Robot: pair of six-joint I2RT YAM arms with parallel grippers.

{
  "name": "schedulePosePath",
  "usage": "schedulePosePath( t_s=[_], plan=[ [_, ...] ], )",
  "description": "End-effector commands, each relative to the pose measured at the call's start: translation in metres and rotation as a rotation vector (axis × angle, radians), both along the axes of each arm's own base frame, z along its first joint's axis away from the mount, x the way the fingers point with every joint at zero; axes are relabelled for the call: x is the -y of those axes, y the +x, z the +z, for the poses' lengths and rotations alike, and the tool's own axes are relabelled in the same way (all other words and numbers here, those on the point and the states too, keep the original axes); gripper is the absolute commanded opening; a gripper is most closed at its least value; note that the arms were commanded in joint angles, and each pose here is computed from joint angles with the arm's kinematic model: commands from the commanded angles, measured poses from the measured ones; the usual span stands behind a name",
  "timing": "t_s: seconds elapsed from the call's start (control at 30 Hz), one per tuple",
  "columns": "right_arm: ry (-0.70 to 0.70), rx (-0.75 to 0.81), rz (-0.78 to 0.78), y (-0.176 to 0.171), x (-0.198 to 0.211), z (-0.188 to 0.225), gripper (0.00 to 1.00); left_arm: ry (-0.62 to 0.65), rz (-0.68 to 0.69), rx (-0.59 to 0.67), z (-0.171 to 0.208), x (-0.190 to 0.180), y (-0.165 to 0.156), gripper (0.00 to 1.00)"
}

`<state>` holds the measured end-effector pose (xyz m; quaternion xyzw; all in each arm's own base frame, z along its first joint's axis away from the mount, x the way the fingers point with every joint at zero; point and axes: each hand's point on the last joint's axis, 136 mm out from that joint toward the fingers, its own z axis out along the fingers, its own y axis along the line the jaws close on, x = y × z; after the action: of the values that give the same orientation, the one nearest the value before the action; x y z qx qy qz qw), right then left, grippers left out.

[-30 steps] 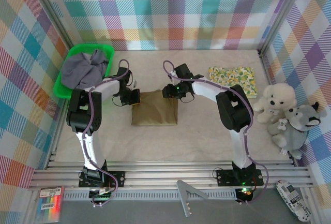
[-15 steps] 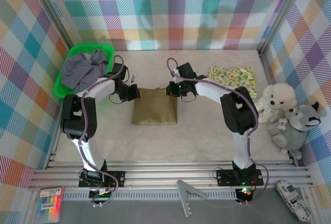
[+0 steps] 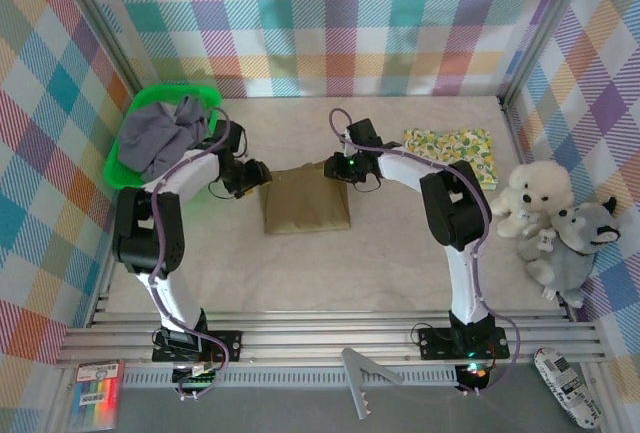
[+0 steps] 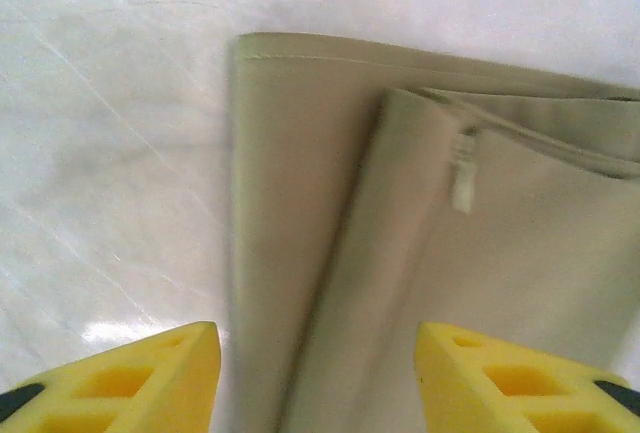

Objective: Fold and stack the skirts

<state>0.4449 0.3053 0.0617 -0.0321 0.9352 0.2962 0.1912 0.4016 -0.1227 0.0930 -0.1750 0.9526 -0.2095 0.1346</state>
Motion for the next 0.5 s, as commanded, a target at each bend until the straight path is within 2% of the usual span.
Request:
schedulePosePath(
  t_s=[0.0, 0.07, 0.17, 0.27, 0.4, 0.47],
  plan=[
    [-0.095, 0.087, -0.062, -0.010, 0.017, 0.040, 0.27, -0.209, -0.014, 0.065, 0.047, 0.042, -0.006, 0.52],
    [-0.077, 0.080, -0.040, -0.021, 0.012, 0.042, 0.10, -0.242, -0.025, 0.032, 0.043, 0.065, -0.009, 0.47],
    [0.013, 0.007, 0.001, -0.031, -0.005, 0.036, 0.00, -0.227, 0.013, -0.039, 0.017, 0.079, -0.002, 0.36],
    [0.063, -0.029, 0.019, -0.031, -0.021, 0.026, 0.00, -0.226, 0.078, -0.079, -0.008, 0.081, 0.014, 0.32],
    [0.013, -0.071, -0.043, -0.023, -0.017, 0.007, 0.01, -0.064, 0.154, -0.113, -0.050, 0.059, 0.026, 0.32],
    [-0.016, -0.056, -0.059, -0.022, -0.011, 0.012, 0.16, -0.016, 0.155, -0.168, -0.071, 0.053, 0.021, 0.33]
  ],
)
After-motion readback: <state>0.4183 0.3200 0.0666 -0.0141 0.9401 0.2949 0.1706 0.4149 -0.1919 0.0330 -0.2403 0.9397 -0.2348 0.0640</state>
